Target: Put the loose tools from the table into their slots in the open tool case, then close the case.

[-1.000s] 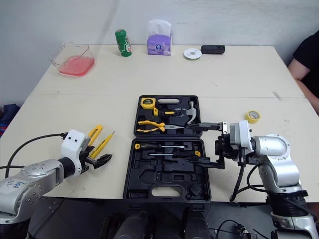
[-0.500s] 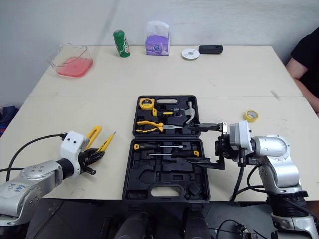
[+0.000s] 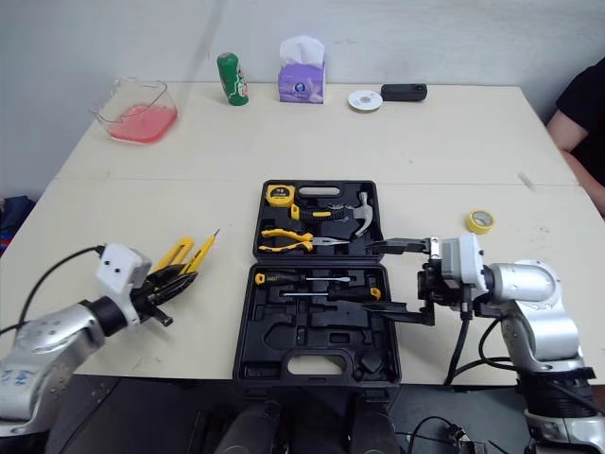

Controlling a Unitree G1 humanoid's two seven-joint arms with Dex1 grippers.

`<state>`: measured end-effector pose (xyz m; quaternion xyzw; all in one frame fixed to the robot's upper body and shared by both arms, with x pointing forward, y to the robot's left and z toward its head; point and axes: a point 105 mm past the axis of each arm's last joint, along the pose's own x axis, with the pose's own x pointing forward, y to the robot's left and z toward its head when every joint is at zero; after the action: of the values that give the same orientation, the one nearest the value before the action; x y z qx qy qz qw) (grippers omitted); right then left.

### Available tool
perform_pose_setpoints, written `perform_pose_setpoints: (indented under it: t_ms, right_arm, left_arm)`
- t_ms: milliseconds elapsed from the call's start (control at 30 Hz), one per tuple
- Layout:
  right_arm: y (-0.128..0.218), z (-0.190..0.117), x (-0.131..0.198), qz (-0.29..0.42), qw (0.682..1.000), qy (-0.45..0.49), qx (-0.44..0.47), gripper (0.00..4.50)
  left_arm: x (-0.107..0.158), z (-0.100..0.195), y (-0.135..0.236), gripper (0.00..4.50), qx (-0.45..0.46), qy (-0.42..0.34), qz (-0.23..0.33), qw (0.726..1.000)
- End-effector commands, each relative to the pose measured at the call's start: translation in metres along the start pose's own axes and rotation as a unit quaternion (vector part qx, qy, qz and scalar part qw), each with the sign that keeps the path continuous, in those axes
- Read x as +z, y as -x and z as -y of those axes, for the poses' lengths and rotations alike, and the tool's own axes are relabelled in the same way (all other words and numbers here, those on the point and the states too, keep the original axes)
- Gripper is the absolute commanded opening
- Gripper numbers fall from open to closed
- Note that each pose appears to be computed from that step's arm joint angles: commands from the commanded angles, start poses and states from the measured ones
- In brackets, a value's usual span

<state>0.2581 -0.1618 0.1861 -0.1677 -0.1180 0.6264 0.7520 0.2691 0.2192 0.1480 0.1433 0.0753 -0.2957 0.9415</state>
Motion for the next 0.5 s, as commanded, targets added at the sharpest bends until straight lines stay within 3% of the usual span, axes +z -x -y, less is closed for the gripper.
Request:
perform_pose_setpoints:
  t_ms: [33, 167, 367, 500]
  right_arm:
    - [0.012, -0.004, 0.004, -0.012, 1.000, 0.012, -0.006, 4.50]
    - [0.022, -0.008, -0.003, -0.036, 0.999, 0.011, -0.017, 4.50]
    - [0.028, -0.009, -0.003, -0.050, 0.998, 0.015, -0.021, 4.50]
    - [0.032, -0.015, 0.000, -0.057, 0.998, 0.015, -0.025, 4.50]
  left_arm:
    - [0.051, 0.023, 0.004, 0.53, -0.096, -0.076, 0.070, 0.990]
    - [0.078, 0.057, -0.003, 0.53, -0.231, -0.119, 0.080, 0.962]
    - [0.078, 0.089, -0.022, 0.53, -0.336, -0.144, 0.033, 0.930]
    - [0.069, 0.104, -0.031, 0.53, -0.378, -0.141, -0.026, 0.915]
